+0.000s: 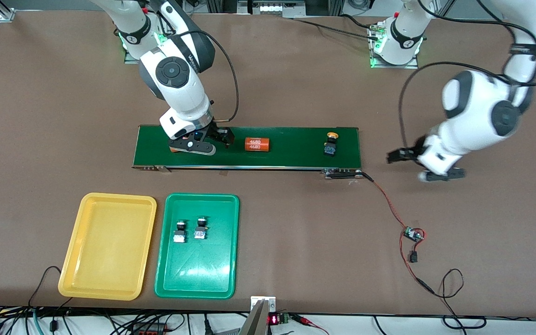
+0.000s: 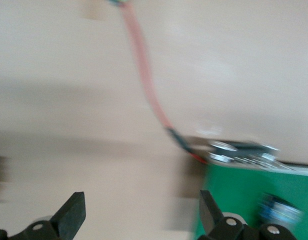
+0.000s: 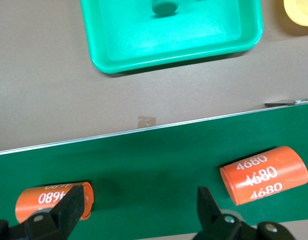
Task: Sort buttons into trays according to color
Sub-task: 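Move the left gripper back toward the last loose button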
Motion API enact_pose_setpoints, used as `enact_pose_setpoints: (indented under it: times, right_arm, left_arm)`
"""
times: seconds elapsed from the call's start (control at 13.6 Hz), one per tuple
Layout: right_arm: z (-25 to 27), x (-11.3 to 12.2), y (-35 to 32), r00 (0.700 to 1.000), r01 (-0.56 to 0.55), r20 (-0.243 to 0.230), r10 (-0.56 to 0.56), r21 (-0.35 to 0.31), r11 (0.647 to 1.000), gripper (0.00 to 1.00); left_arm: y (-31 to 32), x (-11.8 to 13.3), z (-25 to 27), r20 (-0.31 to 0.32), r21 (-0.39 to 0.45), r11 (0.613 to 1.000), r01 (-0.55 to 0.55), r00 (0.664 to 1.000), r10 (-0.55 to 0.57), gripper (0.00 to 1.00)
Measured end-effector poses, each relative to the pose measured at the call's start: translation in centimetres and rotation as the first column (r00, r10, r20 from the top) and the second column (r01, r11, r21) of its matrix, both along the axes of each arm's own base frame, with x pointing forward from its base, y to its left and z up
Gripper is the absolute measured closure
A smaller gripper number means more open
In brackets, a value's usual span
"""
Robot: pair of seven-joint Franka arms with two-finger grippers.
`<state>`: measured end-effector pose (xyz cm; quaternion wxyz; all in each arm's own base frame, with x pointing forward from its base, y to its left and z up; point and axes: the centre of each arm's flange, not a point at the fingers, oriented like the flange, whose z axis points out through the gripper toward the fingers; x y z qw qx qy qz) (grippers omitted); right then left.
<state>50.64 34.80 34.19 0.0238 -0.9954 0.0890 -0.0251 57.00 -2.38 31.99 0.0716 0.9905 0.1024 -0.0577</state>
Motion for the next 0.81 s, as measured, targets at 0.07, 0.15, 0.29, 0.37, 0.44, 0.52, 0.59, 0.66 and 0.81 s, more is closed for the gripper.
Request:
enact_pose_setpoints:
  times: [0.07,0.15,0.29,0.37,0.44,0.52,0.59,0.66,0.81]
  right_arm:
    - [0.0,0.0,0.0,1.0,0.0,0.0,0.0,0.0,1.0,0.0]
    - [0.0,0.0,0.0,1.0,0.001,0.0,-0.001,0.0,1.0,0.0]
    - [0.0,0.1,-0.1,1.0,0.002,0.001,-0.002,0.0,1.0,0.0]
    - [0.0,0.1,-0.2,1.0,0.003,0.001,-0.003,0.0,1.0,0.0]
    - [0.0,0.1,-0.2,1.0,0.003,0.001,-0.003,0.0,1.0,0.0]
    - [0.0,0.1,-0.2,1.0,0.003,0.001,-0.003,0.0,1.0,0.0]
    - [0.1,0.1,-0.2,1.0,0.003,0.002,-0.003,0.0,1.0,0.0]
    - [0.1,0.1,-0.2,1.0,0.003,0.002,-0.003,0.0,1.0,0.0]
    - [0.1,0.2,-0.2,1.0,0.003,0.002,-0.003,0.0,1.0,0.0]
  left_arm:
    - [2.8,0.0,-1.1,-0.014,0.041,0.999,-0.008,1.0,0.008,0.0]
    - [5.0,-0.1,-2.2,-0.031,0.065,0.998,-0.017,0.999,0.019,0.0]
    - [7.5,-0.5,-3.9,-0.057,0.073,0.997,-0.012,0.998,0.016,0.0]
    - [8.6,-0.7,-4.3,-0.062,0.067,0.998,0.021,0.998,-0.017,0.0]
    - [10.2,-1.1,-4.6,-0.064,0.059,0.997,0.05,0.997,-0.046,0.0]
    - [12.1,-1.5,-4.9,-0.066,0.051,0.996,0.068,0.996,-0.064,0.0]
    - [14.1,-2.1,-5.4,-0.07,0.04,0.996,0.08,0.995,-0.077,0.0]
    - [15.5,-2.7,-6.1,-0.079,0.029,0.995,0.094,0.993,-0.092,0.0]
    - [16.3,-3.9,-8.0,-0.092,0.045,0.988,0.15,0.985,-0.146,0.0]
